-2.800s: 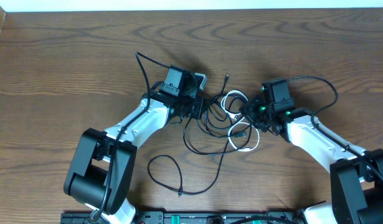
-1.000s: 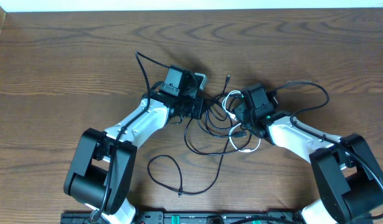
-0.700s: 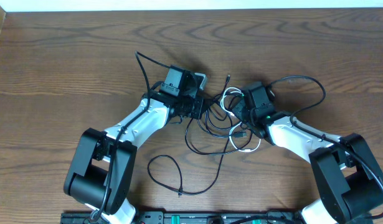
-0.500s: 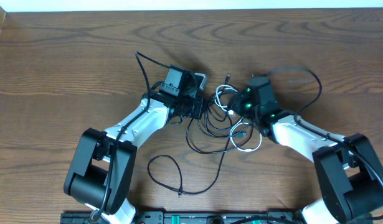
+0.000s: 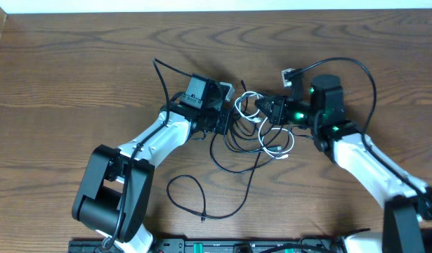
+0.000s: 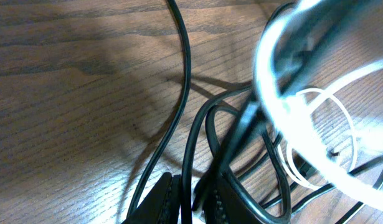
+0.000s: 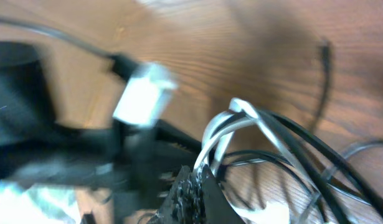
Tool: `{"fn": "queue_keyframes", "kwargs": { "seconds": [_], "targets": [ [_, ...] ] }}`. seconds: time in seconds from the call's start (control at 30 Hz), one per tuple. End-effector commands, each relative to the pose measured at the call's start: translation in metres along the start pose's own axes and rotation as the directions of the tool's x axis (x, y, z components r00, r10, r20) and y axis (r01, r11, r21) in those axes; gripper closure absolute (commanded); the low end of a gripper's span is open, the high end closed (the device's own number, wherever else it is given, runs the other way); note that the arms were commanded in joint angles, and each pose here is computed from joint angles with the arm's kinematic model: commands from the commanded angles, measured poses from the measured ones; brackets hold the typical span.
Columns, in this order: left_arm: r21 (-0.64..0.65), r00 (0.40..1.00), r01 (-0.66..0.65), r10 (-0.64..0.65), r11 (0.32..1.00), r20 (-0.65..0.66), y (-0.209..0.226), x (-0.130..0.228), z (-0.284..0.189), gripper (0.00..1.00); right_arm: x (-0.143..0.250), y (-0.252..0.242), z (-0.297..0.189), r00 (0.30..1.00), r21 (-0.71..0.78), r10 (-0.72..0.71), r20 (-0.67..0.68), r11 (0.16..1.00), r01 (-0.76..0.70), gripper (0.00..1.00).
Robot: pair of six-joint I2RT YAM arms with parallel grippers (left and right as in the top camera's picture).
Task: Untangle cables
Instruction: 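Grasp the white cable beside the left gripper with the right gripper, then pull the right gripper far right, drawing the white cable out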
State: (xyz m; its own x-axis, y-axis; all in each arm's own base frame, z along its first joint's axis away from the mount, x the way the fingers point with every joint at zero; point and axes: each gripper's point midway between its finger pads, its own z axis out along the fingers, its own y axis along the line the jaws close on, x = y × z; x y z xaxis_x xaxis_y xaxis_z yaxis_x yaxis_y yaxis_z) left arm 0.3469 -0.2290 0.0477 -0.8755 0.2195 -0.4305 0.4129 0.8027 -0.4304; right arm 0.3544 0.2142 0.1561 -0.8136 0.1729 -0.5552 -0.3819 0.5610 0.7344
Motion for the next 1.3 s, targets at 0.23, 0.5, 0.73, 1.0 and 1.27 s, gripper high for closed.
{"fn": "queue_keyframes", "kwargs": {
  "seconds": [0.23, 0.5, 0.73, 1.0, 1.27],
  "targets": [
    [0.012, 1.000, -0.015, 0.015, 1.000, -0.009, -0.001, 0.002, 0.002, 0.83, 0.019, 0.014, -0.024, 0.994, 0.022, -0.081, -0.069, 0.996, 0.082, 0.99],
    [-0.055, 1.000, -0.003, 0.003, 0.998, -0.001, 0.014, 0.001, 0.000, 0.83, 0.046, -0.003, -0.035, 0.983, 0.119, -0.077, -0.166, 0.988, 0.097, 0.99],
    [-0.077, 0.999, 0.036, -0.036, 0.996, 0.008, 0.028, -0.001, -0.005, 0.83, 0.020, 0.026, -0.065, 0.988, 0.123, -0.147, -0.047, 0.981, 0.152, 0.99],
    [-0.084, 0.995, 0.096, -0.095, 0.992, 0.017, 0.034, -0.002, -0.007, 0.83, -0.001, 0.068, -0.117, 0.961, 0.123, -0.251, 0.114, 0.964, 0.237, 0.99],
    [-0.085, 0.995, 0.098, -0.097, 0.992, 0.014, 0.035, -0.001, -0.007, 0.83, -0.013, 0.097, -0.167, 0.907, 0.159, -0.321, 0.272, 0.945, 0.286, 0.99]
  ]
}}
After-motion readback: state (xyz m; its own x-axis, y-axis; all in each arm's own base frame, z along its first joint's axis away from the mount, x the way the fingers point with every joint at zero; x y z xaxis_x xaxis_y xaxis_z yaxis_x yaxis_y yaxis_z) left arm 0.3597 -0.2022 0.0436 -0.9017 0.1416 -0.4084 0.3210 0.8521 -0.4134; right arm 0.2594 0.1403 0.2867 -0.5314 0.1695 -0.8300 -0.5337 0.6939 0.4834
